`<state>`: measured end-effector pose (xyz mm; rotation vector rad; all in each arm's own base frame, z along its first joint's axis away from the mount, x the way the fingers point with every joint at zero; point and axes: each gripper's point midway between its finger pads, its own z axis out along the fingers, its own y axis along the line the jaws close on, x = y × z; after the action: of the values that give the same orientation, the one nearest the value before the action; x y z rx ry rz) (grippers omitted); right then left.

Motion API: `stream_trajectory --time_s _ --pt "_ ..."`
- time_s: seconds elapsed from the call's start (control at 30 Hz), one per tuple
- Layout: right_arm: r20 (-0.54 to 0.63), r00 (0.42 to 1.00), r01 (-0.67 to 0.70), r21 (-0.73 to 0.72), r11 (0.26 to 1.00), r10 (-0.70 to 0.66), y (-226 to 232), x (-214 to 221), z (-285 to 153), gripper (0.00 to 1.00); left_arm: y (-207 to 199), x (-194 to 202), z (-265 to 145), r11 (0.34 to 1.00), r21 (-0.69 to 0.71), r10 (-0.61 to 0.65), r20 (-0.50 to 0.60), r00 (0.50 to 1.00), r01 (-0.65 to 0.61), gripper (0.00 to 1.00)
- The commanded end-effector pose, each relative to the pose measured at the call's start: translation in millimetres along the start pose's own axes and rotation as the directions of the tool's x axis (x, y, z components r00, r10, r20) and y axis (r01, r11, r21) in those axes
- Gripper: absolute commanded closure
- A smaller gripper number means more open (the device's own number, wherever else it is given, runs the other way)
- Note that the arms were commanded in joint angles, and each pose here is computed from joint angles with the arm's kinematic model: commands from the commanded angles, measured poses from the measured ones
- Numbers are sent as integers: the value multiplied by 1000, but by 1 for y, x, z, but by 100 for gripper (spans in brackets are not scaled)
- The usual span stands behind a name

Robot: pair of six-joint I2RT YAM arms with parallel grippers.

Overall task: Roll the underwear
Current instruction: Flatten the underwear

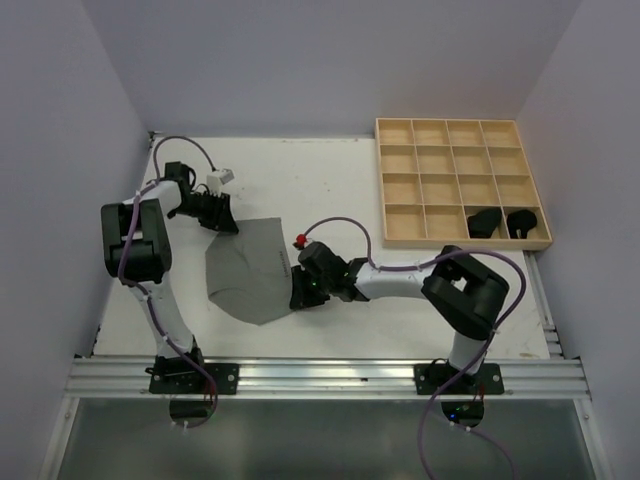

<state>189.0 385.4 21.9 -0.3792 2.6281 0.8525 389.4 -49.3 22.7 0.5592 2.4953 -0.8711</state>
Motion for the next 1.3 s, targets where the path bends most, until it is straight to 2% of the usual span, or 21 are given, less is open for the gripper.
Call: stream_trajectory --time_s 0.0,0.13,0.2,0.37,0.5,0.63,0.77,0.9,1.03,1.07,1.1,1.17,1.27 --pt "108 994 -1 -49 999 7 26 -32 -33 71 22 -40 -9 992 -103 84 75 994 -76 60" --pt "230 972 44 0 999 -43 21 -55 -57 69 -21 -67 -37 979 -11 202 171 964 -204 59" --pt "255 966 54 3 999 -53 22 -60 -61 71 -38 -72 -40 971 42 221 206 953 -234 59" --pt "270 959 82 39 996 -90 17 -68 -55 74 -62 -65 -19 960 148 212 182 960 -240 60" --pt "297 948 97 66 993 -113 11 -85 -59 73 -58 -57 11 968 178 157 125 980 -177 62" --pt "317 946 46 69 997 -66 -9 -104 -69 72 -41 -47 45 974 198 96 67 993 -108 66" --pt "338 940 15 68 998 -37 -28 -124 -78 71 -30 -58 60 977 202 53 74 996 -67 66" --pt "346 933 88 49 995 -99 -22 -137 -74 72 -27 -73 68 971 222 60 105 993 -83 65" --pt "358 915 185 33 982 -185 -15 -166 -66 71 -46 -97 47 945 263 152 169 974 -193 59" --pt "389 898 216 22 976 -208 -4 -185 -69 70 -52 -101 40 937 268 178 186 966 -224 57" --pt "399 884 252 29 967 -243 -2 -197 -67 68 -61 -110 27 930 251 219 210 953 -269 55" --pt "378 894 246 38 969 -242 -17 -224 -48 65 -65 -119 8 923 193 289 227 930 -333 53" --pt "400 883 262 12 965 -245 -10 -261 -45 62 -45 -128 -3 935 62 329 215 919 -349 51"
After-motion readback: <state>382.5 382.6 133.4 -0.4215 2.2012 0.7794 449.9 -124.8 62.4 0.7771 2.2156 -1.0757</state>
